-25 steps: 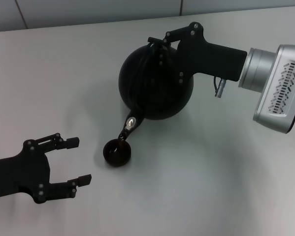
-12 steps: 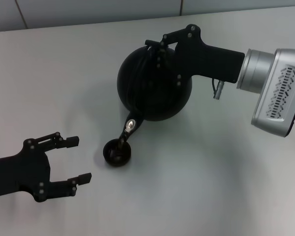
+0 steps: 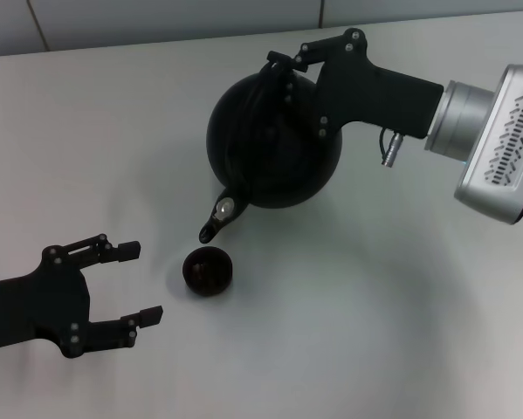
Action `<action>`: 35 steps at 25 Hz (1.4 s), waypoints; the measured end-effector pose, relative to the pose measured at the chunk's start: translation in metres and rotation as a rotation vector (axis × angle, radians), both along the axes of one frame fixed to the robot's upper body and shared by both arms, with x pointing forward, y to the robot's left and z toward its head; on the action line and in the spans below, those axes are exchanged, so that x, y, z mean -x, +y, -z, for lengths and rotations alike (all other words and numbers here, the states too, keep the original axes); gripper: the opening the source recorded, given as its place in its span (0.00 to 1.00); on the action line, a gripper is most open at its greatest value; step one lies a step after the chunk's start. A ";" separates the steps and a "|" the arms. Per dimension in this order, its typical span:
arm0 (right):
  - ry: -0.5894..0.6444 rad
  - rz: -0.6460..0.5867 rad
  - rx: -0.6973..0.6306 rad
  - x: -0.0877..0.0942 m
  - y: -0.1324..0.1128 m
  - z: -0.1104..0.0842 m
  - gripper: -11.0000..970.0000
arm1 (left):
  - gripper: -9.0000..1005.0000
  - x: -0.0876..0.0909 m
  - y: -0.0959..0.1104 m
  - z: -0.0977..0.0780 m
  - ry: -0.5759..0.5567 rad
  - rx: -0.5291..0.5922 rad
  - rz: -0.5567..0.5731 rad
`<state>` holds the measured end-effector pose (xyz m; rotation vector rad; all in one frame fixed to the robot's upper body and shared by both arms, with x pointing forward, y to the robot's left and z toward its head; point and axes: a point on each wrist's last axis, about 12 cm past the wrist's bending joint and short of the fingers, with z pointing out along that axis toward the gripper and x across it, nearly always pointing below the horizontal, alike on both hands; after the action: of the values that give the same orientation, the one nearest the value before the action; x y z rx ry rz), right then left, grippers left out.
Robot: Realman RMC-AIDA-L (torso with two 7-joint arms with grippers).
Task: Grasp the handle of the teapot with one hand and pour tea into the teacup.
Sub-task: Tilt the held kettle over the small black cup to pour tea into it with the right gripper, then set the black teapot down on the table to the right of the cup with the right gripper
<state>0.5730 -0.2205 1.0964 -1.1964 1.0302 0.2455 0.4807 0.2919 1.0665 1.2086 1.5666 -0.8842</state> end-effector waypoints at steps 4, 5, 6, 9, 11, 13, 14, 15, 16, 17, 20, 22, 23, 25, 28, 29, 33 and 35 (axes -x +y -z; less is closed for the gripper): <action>0.074 0.028 -0.049 0.005 -0.006 0.006 0.10 | 0.82 0.000 0.000 0.000 -0.001 0.000 0.000; 0.074 0.028 -0.049 0.005 -0.006 0.006 0.10 | 0.82 0.000 0.000 0.000 -0.001 0.000 0.000; 0.121 0.044 -0.091 0.006 -0.008 0.008 0.10 | 0.82 0.000 0.000 0.000 -0.001 0.000 0.000; 0.186 0.071 -0.145 0.008 -0.014 0.011 0.10 | 0.82 0.000 0.000 0.000 0.000 0.000 0.000; 0.212 0.103 -0.173 0.009 -0.021 0.012 0.10 | 0.82 0.000 0.000 0.000 0.000 0.000 0.000; 0.226 0.143 -0.199 0.011 -0.029 0.015 0.11 | 0.82 0.000 -0.001 0.000 0.000 0.001 0.001; 0.226 0.143 -0.199 0.011 -0.029 0.015 0.11 | 0.82 0.000 -0.001 0.000 0.000 0.001 0.001; 0.235 0.165 -0.216 0.012 -0.033 0.017 0.11 | 0.82 -0.001 -0.002 0.000 0.000 0.003 0.002; 0.260 0.208 -0.259 0.013 -0.041 0.019 0.11 | 0.82 -0.001 -0.002 0.000 0.000 0.005 0.003; 0.260 0.208 -0.259 0.013 -0.041 0.019 0.11 | 0.82 -0.001 -0.002 0.000 0.000 0.005 0.003; 0.288 0.271 -0.316 0.017 -0.055 0.022 0.11 | 0.82 -0.001 -0.005 0.000 -0.001 0.010 0.005; 0.301 0.316 -0.348 0.020 -0.062 0.026 0.11 | 0.82 -0.001 -0.006 0.000 -0.001 0.013 0.007; 0.307 0.337 -0.365 0.021 -0.066 0.028 0.11 | 0.82 -0.001 -0.007 0.000 -0.002 0.014 0.007; 0.316 0.375 -0.390 0.024 -0.072 0.031 0.11 | 0.82 -0.001 -0.007 0.000 -0.002 0.015 0.008; 0.322 0.424 -0.403 0.030 -0.082 0.036 0.12 | 0.82 -0.002 -0.008 0.000 -0.003 0.017 0.009; 0.321 0.443 -0.408 0.032 -0.086 0.038 0.12 | 0.82 -0.002 -0.008 0.000 -0.003 0.017 0.009; 0.320 0.532 -0.447 0.044 -0.105 0.043 0.12 | 0.82 -0.002 -0.009 0.000 -0.004 0.019 0.010; 0.322 0.544 -0.453 0.046 -0.108 0.044 0.12 | 0.82 -0.002 -0.010 0.000 -0.004 0.021 0.010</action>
<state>0.5275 -0.3281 1.0527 -0.4480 1.4476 0.2277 0.4824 0.2818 1.0663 1.2035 1.5459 -0.9026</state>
